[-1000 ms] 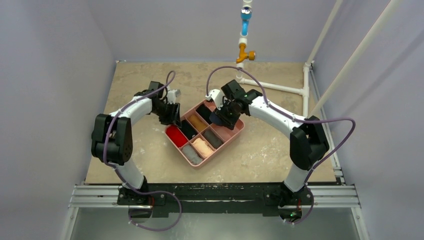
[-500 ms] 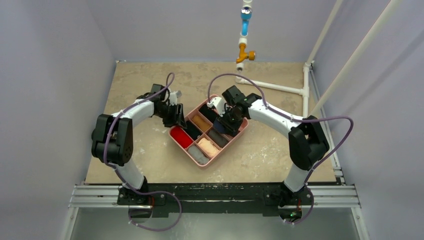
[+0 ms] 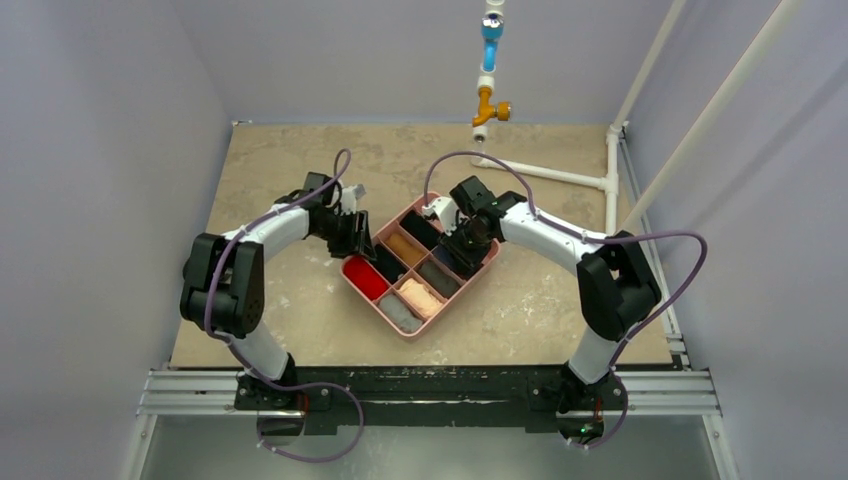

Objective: Roll the underwear
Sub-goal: Place the underwear in the storage box, then reset both arms

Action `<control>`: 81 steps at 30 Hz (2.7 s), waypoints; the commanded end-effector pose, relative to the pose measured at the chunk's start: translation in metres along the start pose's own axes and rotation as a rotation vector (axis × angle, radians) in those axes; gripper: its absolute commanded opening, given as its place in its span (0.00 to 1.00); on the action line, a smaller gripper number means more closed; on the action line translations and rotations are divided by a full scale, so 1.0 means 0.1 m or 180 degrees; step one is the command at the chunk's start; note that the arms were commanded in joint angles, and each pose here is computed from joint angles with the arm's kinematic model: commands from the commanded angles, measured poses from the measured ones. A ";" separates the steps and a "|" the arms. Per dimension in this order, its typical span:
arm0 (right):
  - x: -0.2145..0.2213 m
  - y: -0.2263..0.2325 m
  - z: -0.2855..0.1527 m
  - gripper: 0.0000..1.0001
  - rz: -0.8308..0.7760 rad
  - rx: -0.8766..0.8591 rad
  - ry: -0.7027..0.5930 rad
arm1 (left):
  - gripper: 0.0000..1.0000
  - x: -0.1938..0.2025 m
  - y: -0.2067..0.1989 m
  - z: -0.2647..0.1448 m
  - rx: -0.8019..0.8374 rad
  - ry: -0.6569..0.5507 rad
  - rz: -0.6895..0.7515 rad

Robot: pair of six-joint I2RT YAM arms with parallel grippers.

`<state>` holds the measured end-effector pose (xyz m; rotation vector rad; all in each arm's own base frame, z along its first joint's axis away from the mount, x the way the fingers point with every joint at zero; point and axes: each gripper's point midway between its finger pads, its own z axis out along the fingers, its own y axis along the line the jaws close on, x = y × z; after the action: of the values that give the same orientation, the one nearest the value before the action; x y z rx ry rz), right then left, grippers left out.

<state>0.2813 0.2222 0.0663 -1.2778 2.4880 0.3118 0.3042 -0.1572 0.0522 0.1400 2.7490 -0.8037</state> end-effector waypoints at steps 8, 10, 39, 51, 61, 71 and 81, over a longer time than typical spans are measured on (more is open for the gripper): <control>-0.03 -0.30 -0.04 0.00 0.0094 0.0456 0.0017 | 0.47 -0.02 -0.16 -0.05 0.0141 -0.0089 0.0098; 0.00 -0.30 0.00 0.00 0.0063 0.0447 0.0104 | 0.47 -0.02 -0.19 -0.04 0.0168 -0.0088 0.0112; -0.28 -0.16 -0.09 0.49 -0.0190 0.0305 -0.0046 | 0.48 -0.06 -0.34 -0.06 0.0334 -0.0098 0.0239; -0.30 -0.21 -0.20 0.58 -0.0173 0.0363 -0.0090 | 0.48 -0.06 -0.34 -0.06 0.0336 -0.0079 0.0244; -0.52 -0.39 -0.61 0.58 -0.0035 0.0446 -0.0516 | 0.48 -0.12 -0.35 -0.10 0.0376 -0.0085 0.0258; -0.55 -0.71 -1.10 0.71 0.0185 0.0641 -0.1111 | 0.46 -0.24 -0.23 -0.15 0.0248 0.0000 0.0309; -0.39 -0.86 -1.49 0.85 0.0322 0.1087 -0.1676 | 0.46 -0.48 -0.10 -0.16 0.0021 0.0138 0.0460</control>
<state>0.3388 0.1570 0.1915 -0.8785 2.1570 0.2164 0.3247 -0.1684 0.0765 0.3027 2.7632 -0.8700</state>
